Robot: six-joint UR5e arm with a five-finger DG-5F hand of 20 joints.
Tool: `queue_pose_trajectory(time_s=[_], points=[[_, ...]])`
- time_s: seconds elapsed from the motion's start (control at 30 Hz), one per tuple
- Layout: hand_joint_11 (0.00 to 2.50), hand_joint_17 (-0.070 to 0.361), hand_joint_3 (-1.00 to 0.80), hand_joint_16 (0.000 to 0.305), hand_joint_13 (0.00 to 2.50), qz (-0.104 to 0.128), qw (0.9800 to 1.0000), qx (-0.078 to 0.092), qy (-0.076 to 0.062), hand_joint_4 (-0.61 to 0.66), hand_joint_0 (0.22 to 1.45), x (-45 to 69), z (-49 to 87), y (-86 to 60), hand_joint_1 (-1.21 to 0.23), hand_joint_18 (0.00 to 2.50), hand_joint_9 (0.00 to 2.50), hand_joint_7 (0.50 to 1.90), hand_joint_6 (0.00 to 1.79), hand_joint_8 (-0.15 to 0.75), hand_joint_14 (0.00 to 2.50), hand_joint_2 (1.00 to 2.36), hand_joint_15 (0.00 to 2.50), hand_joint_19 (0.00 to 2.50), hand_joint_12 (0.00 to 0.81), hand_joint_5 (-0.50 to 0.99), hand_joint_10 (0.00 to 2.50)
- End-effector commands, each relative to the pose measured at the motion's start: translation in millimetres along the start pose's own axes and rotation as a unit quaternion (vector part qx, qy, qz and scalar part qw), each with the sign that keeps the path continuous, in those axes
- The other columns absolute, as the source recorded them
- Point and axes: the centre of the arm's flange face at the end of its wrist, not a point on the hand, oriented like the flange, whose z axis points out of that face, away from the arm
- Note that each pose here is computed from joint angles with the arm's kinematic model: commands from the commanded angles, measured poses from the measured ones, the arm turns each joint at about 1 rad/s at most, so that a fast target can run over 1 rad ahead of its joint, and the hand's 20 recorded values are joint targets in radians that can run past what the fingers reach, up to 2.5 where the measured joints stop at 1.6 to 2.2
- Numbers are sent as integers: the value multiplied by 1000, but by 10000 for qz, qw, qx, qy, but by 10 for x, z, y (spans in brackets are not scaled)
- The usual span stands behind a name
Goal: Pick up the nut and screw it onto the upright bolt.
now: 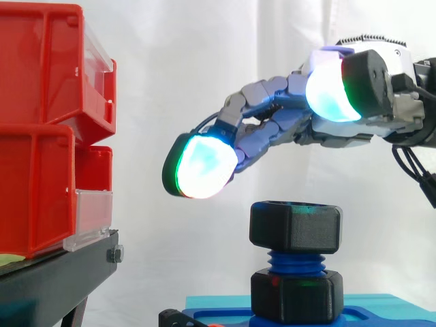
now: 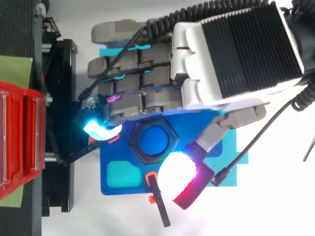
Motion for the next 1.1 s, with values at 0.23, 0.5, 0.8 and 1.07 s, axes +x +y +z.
queue_pose_trajectory(time_s=[0.23, 0.5, 0.8, 1.07], points=[[0, 67, -500, 30, 379, 45, 9999, 56, 99, 229, 510, 40, -17, 13, -96, 26, 526, 844, 503, 229, 0, 1000, 0, 0, 289, -101, 0], [0, 57, -500, 25, 445, 58, 9998, 94, 157, 281, 525, 50, -54, -36, -121, 75, 611, 1054, 504, 248, 0, 1000, 0, 0, 270, -59, 0], [0, 47, -500, 21, 503, 82, 9996, 120, 226, 253, 536, 40, -122, -110, -162, 140, 694, 1251, 504, 256, 0, 1000, 0, 0, 251, -17, 0], [0, 39, -500, 18, 585, 83, 9996, 159, 224, 188, 544, 18, -160, -175, -211, 206, 806, 1405, 503, 258, 0, 1000, 0, 0, 228, 22, 0]])
